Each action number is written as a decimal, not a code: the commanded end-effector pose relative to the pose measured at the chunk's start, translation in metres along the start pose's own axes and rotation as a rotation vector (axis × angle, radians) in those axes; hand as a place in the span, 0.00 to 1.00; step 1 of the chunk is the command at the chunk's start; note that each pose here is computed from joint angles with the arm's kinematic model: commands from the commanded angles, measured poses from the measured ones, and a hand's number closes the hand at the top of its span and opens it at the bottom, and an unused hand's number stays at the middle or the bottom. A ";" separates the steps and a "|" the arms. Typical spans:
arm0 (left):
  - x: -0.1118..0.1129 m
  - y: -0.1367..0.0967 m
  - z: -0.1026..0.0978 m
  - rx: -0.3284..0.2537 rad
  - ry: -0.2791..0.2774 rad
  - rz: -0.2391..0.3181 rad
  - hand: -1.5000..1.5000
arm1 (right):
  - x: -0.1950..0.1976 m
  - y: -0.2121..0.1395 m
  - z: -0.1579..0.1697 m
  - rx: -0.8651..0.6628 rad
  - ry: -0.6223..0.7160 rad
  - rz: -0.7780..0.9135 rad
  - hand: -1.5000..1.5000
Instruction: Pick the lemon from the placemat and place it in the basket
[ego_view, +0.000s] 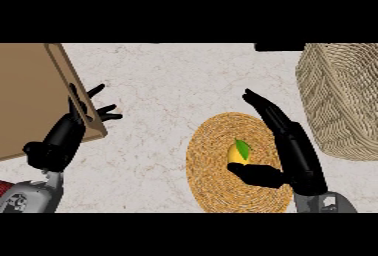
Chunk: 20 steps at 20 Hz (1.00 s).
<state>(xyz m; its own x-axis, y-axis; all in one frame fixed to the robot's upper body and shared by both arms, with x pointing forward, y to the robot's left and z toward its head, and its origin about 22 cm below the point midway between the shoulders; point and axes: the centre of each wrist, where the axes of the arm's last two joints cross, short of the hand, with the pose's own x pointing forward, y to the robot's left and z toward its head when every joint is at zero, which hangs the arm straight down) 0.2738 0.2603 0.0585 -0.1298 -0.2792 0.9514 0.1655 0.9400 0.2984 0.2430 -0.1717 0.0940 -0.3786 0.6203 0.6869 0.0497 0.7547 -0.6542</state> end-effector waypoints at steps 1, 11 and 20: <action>-0.002 0.003 0.003 0.008 0.006 0.022 0.50 | 0.015 -0.041 -0.007 -0.013 0.108 0.292 0.00; -0.001 -0.007 0.006 -0.030 -0.026 0.023 0.50 | 0.078 -0.087 -0.004 0.480 0.302 0.464 0.00; 0.003 0.007 0.003 -0.025 -0.026 0.029 0.50 | 0.110 -0.131 0.009 0.469 0.350 0.396 0.00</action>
<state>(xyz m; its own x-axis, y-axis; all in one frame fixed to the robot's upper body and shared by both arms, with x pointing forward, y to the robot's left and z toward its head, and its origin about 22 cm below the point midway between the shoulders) 0.2728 0.2682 0.0550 -0.1533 -0.2538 0.9550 0.1804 0.9430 0.2796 0.1956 -0.2047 0.2328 -0.1692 0.8736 0.4562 -0.3051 0.3938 -0.8671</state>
